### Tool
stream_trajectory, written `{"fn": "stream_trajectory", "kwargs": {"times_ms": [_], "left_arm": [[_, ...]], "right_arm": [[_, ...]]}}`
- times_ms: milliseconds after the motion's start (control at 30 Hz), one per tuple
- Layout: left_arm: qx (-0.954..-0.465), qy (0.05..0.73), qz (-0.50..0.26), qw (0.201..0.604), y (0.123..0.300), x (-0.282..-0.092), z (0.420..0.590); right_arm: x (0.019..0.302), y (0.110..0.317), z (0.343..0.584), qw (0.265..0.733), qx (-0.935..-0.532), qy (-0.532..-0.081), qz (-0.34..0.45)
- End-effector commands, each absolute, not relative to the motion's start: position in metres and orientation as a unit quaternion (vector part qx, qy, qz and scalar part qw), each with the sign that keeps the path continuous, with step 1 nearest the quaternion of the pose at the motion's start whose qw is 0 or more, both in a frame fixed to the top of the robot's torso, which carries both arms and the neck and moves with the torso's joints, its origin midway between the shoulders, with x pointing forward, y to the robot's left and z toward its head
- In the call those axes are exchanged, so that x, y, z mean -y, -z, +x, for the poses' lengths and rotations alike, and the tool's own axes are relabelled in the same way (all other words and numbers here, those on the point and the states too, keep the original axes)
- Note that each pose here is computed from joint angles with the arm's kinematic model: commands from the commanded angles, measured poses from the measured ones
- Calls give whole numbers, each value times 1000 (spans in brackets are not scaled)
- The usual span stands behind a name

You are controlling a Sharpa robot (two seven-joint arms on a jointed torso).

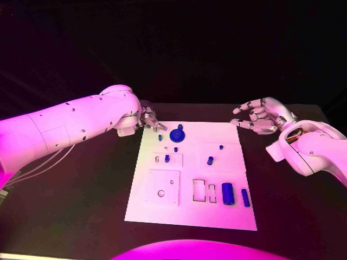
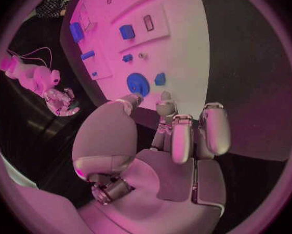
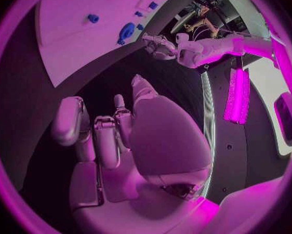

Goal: Assemble the parts on the task board

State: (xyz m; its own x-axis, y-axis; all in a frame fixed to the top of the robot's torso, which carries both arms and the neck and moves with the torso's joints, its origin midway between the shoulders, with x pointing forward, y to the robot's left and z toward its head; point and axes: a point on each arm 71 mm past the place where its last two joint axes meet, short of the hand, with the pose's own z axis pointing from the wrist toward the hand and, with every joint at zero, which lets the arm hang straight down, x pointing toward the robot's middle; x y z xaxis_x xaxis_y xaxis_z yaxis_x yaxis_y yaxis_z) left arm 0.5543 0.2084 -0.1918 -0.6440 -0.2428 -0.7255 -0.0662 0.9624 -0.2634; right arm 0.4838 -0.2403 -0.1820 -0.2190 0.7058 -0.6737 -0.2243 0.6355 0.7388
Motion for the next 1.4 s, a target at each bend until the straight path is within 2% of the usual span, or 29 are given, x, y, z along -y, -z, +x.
{"fn": "stream_trajectory", "kwargs": {"times_ms": [33, 900, 1400], "left_arm": [[-910, 100, -74, 396, 195, -208, 555], [-921, 104, -88, 365, 210, -205, 557], [-923, 108, -91, 357, 212, -202, 557]], "right_arm": [[239, 181, 483, 600, -675, -394, 172], [233, 181, 484, 598, -672, -403, 168], [231, 182, 483, 597, -672, -405, 168]]}}
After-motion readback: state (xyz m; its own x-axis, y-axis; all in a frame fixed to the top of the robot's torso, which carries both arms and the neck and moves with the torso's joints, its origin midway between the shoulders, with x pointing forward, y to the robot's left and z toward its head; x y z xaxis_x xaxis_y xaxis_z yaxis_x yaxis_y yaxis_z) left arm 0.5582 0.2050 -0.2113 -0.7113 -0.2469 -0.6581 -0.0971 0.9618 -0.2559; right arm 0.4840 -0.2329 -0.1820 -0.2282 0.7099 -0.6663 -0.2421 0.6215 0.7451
